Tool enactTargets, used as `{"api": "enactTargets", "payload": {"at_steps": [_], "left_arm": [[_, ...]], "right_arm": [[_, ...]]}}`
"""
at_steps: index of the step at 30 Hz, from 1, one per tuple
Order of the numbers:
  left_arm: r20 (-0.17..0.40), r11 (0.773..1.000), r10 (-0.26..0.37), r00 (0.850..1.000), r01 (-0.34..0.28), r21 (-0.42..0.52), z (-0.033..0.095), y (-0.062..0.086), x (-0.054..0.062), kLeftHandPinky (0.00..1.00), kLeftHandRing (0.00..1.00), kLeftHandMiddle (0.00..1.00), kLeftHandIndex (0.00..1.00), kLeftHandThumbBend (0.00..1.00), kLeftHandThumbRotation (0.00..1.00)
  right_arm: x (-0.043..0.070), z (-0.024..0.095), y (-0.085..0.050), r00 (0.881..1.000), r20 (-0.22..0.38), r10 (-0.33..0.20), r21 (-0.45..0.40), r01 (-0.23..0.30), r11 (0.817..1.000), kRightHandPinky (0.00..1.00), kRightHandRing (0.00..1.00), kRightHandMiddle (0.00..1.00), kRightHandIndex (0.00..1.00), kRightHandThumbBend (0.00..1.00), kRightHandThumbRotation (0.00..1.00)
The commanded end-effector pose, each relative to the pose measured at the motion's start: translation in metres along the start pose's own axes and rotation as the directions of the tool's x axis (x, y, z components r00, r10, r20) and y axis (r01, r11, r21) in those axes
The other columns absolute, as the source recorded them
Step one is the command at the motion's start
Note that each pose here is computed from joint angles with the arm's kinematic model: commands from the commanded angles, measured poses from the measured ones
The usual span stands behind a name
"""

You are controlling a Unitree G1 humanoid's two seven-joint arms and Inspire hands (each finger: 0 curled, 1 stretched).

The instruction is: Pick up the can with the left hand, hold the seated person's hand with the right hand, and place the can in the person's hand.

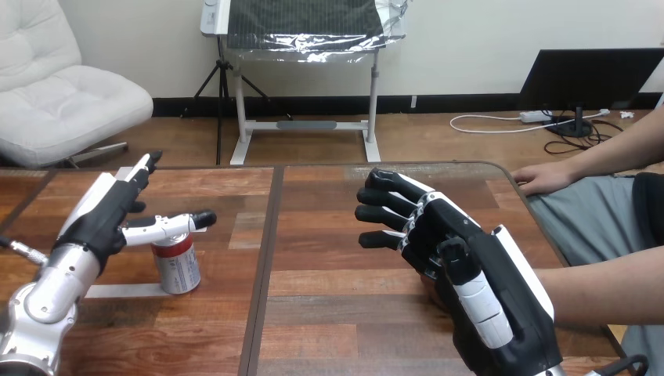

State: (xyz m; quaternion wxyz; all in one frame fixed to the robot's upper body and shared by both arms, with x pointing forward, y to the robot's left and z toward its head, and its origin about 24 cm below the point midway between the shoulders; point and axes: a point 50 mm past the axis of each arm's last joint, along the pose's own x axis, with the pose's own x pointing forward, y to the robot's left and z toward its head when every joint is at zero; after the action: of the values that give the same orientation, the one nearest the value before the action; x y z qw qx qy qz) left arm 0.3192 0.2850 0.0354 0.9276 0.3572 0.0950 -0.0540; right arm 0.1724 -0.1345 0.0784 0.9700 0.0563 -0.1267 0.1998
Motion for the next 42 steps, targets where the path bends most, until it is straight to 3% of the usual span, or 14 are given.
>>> {"api": "enactTargets", "payload": {"at_steps": [1, 19, 33, 42], "left_arm": [[0.039, 0.998, 0.048, 0.998, -0.050, 0.045, 0.021, 0.019, 0.012, 0.87, 0.97, 1.00, 1.00, 1.00, 0.49], [0.000, 0.997, 0.014, 1.000, -0.014, 0.082, 0.018, 0.015, 0.014, 0.88, 0.97, 1.00, 1.00, 0.99, 0.52], [-0.065, 0.982, -0.040, 0.997, 0.051, 0.181, 0.017, 0.011, 0.016, 0.73, 0.86, 0.93, 0.98, 1.00, 0.59], [-0.119, 0.961, -0.062, 0.991, 0.092, 0.261, 0.016, 0.008, 0.018, 0.69, 0.82, 0.88, 0.93, 1.00, 0.59]], "right_arm": [[0.011, 0.014, -0.002, 0.995, 0.095, 0.017, -0.023, -0.015, 1.000, 0.69, 0.80, 0.82, 0.82, 0.95, 0.82], [0.010, 0.015, -0.003, 0.995, 0.097, 0.013, -0.026, -0.011, 1.000, 0.66, 0.81, 0.82, 0.82, 0.94, 0.82], [0.010, 0.016, -0.003, 0.995, 0.100, 0.005, -0.019, -0.003, 1.000, 0.64, 0.80, 0.82, 0.81, 0.94, 0.81], [0.009, 0.016, -0.003, 0.995, 0.099, 0.006, -0.019, -0.004, 1.000, 0.64, 0.81, 0.82, 0.81, 0.95, 0.81]]}}
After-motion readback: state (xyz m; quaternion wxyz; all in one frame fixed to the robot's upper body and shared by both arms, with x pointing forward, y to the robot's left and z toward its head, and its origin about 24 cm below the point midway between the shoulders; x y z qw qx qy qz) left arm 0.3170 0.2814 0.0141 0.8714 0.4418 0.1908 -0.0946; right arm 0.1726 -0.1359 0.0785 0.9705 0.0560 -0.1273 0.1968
